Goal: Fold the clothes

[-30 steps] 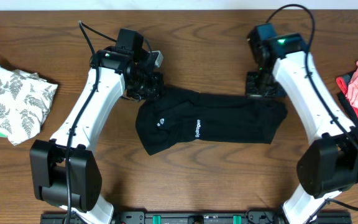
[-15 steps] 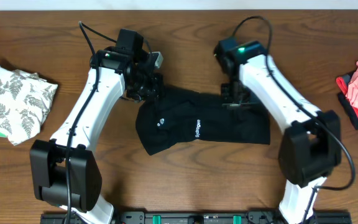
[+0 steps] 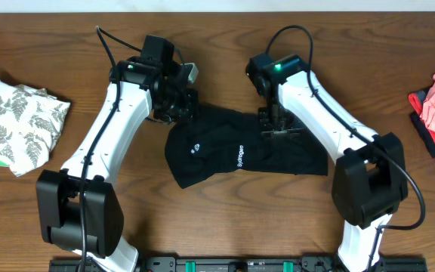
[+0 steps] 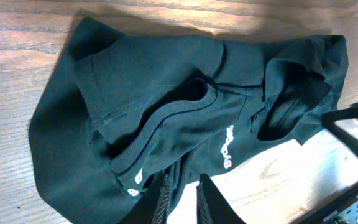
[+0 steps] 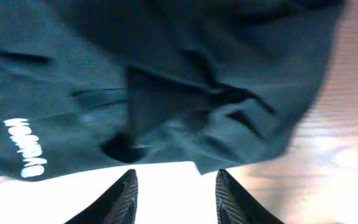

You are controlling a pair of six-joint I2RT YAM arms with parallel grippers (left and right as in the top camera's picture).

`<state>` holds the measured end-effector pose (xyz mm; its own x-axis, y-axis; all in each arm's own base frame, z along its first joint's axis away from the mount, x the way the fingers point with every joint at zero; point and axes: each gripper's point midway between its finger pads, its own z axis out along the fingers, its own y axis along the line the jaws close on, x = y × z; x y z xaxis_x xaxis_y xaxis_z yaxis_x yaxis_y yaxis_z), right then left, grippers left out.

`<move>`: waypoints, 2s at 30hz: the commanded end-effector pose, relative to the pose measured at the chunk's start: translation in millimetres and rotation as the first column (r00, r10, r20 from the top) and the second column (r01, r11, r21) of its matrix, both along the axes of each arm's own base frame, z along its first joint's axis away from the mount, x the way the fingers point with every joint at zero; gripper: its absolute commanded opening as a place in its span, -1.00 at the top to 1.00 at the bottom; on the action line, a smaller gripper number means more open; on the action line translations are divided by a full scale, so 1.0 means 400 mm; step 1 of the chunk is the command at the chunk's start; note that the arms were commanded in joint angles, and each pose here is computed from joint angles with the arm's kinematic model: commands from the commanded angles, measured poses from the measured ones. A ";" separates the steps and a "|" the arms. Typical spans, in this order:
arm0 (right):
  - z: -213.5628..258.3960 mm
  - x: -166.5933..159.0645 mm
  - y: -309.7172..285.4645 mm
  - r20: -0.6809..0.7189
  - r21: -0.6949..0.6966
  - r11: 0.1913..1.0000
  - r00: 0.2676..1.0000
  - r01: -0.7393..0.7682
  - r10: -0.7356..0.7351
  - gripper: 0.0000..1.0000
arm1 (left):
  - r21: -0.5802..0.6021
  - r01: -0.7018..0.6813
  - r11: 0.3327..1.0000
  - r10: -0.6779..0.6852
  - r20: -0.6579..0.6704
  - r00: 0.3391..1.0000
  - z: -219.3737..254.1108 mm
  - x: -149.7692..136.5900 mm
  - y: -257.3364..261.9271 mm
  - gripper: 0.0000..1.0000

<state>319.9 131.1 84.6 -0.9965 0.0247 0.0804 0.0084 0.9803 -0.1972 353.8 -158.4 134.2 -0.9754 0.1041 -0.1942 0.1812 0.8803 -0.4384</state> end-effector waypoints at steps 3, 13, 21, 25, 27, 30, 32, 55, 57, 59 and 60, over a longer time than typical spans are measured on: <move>0.008 0.026 -0.135 0.009 -0.114 0.990 0.996 0.086 -0.085 0.14 | 0.014 0.013 1.000 -0.013 0.010 1.000 0.001 0.001 0.005 0.66; -0.119 -0.062 -0.154 -0.193 0.094 0.995 0.981 0.025 -0.007 0.15 | 0.015 0.019 1.000 -0.019 0.013 1.000 0.001 0.002 0.005 0.66; -0.203 -0.113 -0.140 -0.226 0.158 0.987 0.974 0.017 0.020 0.16 | 0.015 0.019 1.000 -0.019 0.013 1.000 0.001 0.002 0.005 0.66; -0.217 -0.107 -0.138 -0.208 0.163 0.987 0.978 0.014 0.020 0.74 | 0.015 0.019 1.000 -0.019 0.013 1.000 0.001 0.001 0.005 0.66; -0.218 -0.104 -0.138 -0.201 0.164 0.986 0.979 0.013 0.020 0.98 | 0.015 0.019 1.000 -0.019 0.011 1.000 -0.001 0.000 0.005 0.66; -0.218 -0.101 -0.137 -0.198 0.163 0.987 0.980 0.016 0.016 0.97 | 0.016 0.019 1.000 -0.019 0.009 1.000 -0.003 -0.001 0.006 0.66; -0.214 -0.096 -0.136 -0.192 0.164 0.986 0.981 0.015 0.017 0.97 | 0.016 0.019 1.000 -0.019 0.008 1.000 -0.003 -0.002 0.006 0.66; -0.058 -0.078 0.085 0.066 0.333 0.863 0.923 -0.379 0.380 0.92 | 0.060 0.007 0.998 -0.008 0.013 1.000 -0.012 0.002 0.023 0.66; -0.058 -0.083 0.105 0.076 0.333 0.851 0.911 -0.405 0.404 0.56 | 0.060 0.007 0.998 -0.008 0.012 1.000 -0.012 0.001 0.023 0.66; -0.058 -0.087 0.117 0.082 0.331 0.841 0.901 -0.428 0.426 0.42 | 0.060 0.007 0.998 -0.008 0.012 1.000 -0.013 0.001 0.023 0.66; -0.058 -0.089 0.121 0.083 0.326 0.840 0.898 -0.435 0.433 0.41 | 0.060 0.007 0.998 -0.008 0.012 1.000 -0.013 0.001 0.023 0.67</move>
<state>283.4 169.3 54.3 -0.9182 -0.3948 0.0320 -0.3881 0.9130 0.1254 354.8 -151.4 130.9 -0.9730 0.1157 -0.1995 0.1881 0.8988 -0.3959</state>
